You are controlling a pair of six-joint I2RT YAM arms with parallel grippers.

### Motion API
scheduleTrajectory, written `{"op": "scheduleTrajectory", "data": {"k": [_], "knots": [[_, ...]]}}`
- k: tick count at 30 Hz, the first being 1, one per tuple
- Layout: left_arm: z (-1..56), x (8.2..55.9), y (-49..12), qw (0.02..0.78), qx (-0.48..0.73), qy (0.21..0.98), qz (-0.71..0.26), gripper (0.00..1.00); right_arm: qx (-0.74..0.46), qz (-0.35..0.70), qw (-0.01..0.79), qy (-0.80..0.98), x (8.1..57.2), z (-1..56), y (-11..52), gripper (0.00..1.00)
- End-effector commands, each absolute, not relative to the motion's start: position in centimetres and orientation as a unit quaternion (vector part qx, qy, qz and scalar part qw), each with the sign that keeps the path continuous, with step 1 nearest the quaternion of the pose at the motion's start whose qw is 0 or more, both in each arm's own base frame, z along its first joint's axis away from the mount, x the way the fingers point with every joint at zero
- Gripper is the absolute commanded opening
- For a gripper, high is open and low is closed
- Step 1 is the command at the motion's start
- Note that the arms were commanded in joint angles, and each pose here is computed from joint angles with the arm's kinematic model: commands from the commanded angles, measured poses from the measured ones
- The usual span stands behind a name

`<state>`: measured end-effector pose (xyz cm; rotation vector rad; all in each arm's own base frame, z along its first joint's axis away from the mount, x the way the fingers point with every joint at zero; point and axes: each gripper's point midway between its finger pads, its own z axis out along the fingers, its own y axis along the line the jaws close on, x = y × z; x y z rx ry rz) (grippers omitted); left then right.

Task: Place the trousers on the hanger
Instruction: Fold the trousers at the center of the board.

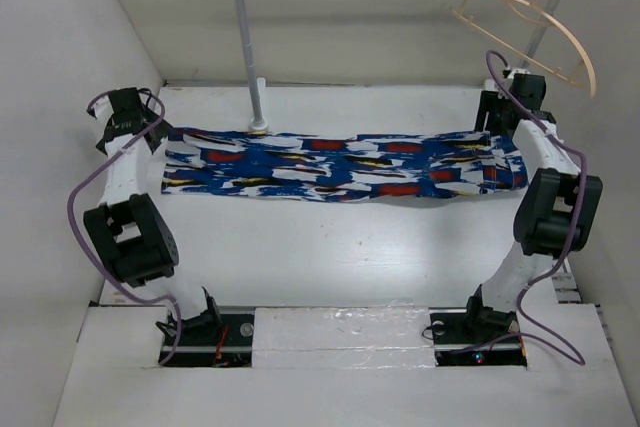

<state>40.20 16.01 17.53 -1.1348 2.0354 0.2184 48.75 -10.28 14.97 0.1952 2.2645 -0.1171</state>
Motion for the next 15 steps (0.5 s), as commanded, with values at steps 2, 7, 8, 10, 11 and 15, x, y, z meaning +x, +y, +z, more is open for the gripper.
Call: {"op": "scheduleTrajectory", "data": {"k": [2,7,8,10,11,15], "knots": [[13.9,43.6,13.5,0.352,-0.436,0.828,0.005,0.95,0.052,-0.039,0.458,0.887,49.4,18.4,-9.1,0.74],[14.7,43.7,13.0,0.386,-0.447,0.807,-0.021,0.6,0.033,-0.029,0.488,0.872,48.8,20.3,-6.3,0.59],[14.2,43.5,12.8,0.379,-0.45,0.808,-0.023,0.42,0.034,-0.03,0.49,0.87,48.6,20.5,-6.3,0.5],[11.4,42.5,12.6,0.344,-0.472,0.812,-0.016,0.34,0.023,-0.023,0.494,0.869,48.0,21.3,-4.8,0.0],[11.4,42.5,12.6,0.344,-0.472,0.812,-0.016,0.34,0.023,-0.023,0.491,0.87,47.9,21.0,-4.8,0.0],[9.6,43.3,11.7,0.333,-0.468,0.817,-0.043,0.47,0.001,0.008,0.508,0.861,46.9,21.8,-1.6,0.0]]}}
